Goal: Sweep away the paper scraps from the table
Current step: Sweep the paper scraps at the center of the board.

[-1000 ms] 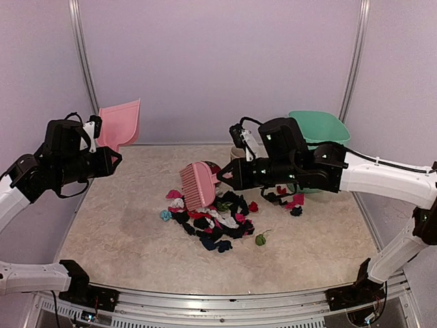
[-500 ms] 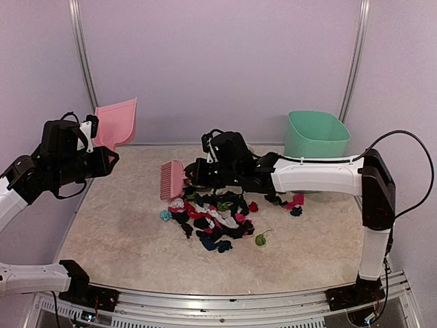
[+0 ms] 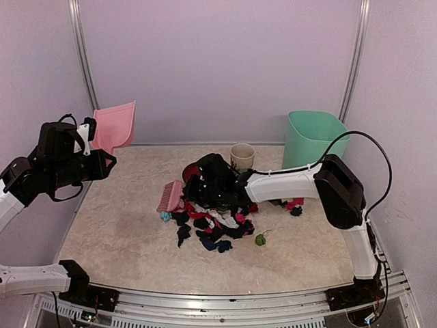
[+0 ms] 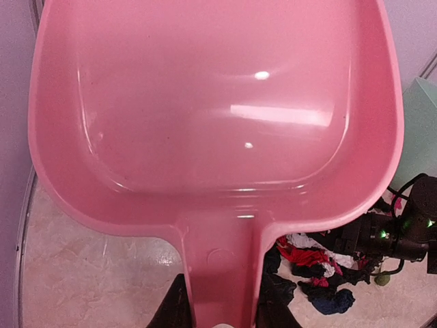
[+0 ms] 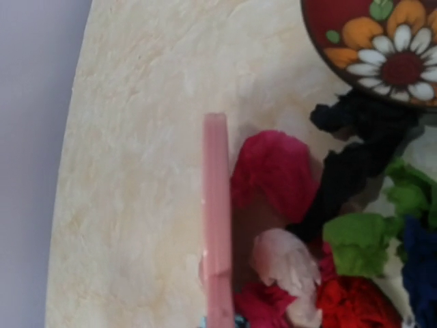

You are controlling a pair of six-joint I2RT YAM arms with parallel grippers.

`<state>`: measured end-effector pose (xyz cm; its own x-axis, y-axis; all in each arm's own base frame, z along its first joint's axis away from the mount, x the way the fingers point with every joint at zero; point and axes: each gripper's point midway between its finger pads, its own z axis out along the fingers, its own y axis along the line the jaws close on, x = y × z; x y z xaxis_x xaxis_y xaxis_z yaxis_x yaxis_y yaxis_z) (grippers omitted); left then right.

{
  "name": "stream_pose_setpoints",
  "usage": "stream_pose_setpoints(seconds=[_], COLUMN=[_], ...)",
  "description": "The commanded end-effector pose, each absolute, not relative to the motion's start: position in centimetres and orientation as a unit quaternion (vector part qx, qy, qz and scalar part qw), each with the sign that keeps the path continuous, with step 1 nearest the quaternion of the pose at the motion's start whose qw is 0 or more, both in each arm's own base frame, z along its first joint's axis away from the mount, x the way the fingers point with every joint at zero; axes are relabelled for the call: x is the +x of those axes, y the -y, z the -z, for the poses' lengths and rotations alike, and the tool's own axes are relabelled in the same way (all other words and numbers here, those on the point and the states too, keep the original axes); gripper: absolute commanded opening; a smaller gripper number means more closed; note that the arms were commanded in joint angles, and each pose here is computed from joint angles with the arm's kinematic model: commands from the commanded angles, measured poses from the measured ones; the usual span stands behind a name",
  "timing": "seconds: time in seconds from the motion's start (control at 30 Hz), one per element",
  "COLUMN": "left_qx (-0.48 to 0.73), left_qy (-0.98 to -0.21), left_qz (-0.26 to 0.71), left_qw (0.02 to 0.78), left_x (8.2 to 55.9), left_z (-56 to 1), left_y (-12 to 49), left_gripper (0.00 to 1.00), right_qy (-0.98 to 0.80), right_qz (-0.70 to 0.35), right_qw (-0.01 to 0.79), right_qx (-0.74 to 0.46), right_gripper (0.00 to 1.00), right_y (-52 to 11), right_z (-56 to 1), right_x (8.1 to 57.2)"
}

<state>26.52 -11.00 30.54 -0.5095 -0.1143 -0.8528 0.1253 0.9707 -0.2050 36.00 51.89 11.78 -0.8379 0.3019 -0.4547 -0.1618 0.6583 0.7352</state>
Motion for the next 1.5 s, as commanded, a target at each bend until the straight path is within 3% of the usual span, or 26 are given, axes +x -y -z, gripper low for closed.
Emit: stream_pose_setpoints(seconds=[0.0, 0.43, 0.9, 1.2, 1.47], left_qx=[0.008, 0.005, 0.007, 0.012, 0.014], left_qy=[-0.855, -0.85, -0.849, -0.847, -0.844], left_qz=[0.125, 0.127, 0.142, 0.152, 0.153], left_qw=[0.504, 0.511, 0.509, 0.509, 0.514], left_x=[26.2, 26.0, 26.5, 27.2, 27.9], left_z=[-31.3, -31.7, -31.6, -31.5, -31.9], left_y=[10.8, 10.6, 11.3, 12.2, 12.6], left_gripper=[0.0, 0.0, 0.0, 0.0, 0.0], right_qy=[-0.863, -0.88, -0.885, -0.861, -0.84], right_qz=[-0.411, -0.37, -0.298, -0.317, -0.359], right_qw=[0.281, 0.262, 0.286, 0.35, 0.399], right_qx=[0.085, 0.142, 0.216, 0.191, 0.082], right_gripper=[0.0, 0.0, 0.0, 0.0, 0.0], right_y=[-50.4, -42.9, -29.9, -25.7, -29.2], right_z=[-11.6, -9.2, -9.1, -16.0, -23.5], right_x=[37.7, 36.1, 31.8, 29.5, 28.3])
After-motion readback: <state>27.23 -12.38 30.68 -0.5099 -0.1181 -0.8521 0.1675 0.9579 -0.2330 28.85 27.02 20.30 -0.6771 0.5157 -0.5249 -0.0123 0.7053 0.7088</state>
